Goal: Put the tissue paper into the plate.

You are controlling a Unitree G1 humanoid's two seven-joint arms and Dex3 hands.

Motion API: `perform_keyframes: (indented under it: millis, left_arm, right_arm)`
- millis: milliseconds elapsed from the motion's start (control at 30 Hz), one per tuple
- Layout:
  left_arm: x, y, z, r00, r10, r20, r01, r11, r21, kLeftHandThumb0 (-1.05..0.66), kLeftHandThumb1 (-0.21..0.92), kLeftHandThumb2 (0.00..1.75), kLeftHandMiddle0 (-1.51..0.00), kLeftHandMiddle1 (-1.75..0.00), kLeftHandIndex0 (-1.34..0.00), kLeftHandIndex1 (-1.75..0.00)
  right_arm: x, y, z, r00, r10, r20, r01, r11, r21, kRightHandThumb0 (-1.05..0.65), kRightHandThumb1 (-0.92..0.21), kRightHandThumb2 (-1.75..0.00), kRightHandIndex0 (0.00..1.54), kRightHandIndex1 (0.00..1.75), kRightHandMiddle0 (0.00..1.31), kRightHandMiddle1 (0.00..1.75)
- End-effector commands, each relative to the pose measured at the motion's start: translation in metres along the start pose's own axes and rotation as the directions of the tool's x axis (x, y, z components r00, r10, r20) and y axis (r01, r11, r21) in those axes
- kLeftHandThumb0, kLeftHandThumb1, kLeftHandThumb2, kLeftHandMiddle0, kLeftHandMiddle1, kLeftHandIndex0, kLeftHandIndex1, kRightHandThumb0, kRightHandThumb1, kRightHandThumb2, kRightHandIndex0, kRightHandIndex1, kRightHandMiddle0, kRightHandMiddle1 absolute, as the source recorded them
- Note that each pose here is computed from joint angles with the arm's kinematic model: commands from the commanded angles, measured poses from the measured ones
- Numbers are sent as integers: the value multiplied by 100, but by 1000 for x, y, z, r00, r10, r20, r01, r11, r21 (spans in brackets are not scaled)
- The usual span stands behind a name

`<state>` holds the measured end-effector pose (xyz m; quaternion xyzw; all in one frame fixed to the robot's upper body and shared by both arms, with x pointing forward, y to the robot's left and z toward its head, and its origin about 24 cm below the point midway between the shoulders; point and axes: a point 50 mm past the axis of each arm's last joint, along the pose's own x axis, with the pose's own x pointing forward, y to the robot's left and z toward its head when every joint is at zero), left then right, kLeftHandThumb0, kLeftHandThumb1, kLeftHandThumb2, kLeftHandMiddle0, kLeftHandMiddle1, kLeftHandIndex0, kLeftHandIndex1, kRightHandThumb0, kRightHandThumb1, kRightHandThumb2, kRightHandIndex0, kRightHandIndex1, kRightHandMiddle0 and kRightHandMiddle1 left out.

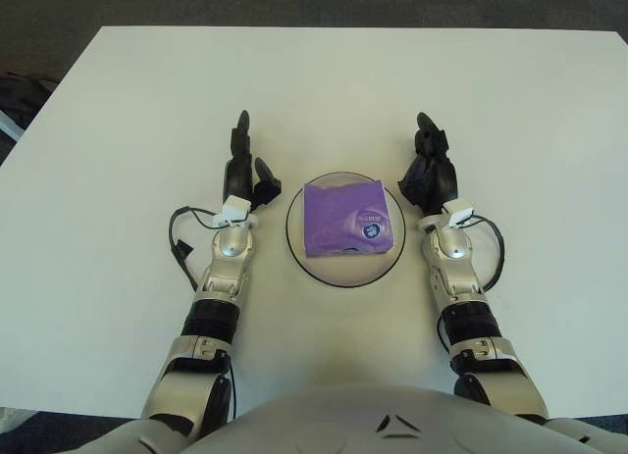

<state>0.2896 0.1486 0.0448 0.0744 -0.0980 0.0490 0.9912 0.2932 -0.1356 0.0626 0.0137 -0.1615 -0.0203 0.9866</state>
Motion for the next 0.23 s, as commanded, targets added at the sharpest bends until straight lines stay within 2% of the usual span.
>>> perform_keyframes:
  millis: [0, 200]
  left_arm:
    - [-45, 3, -52, 968, -3, -252, 14, 999, 43, -88, 92, 121, -6, 0, 0, -20]
    - [-45, 3, -52, 968, 1, -252, 10, 999, 40, -88, 92, 121, -6, 0, 0, -20]
  right_arm:
    - [-22, -14, -27, 987, -45, -153, 41, 999, -27, -75, -92, -103, 18, 2, 0, 33]
    - [-22, -17, -27, 986, -51, -157, 47, 998, -32, -75, -92, -101, 18, 1, 0, 33]
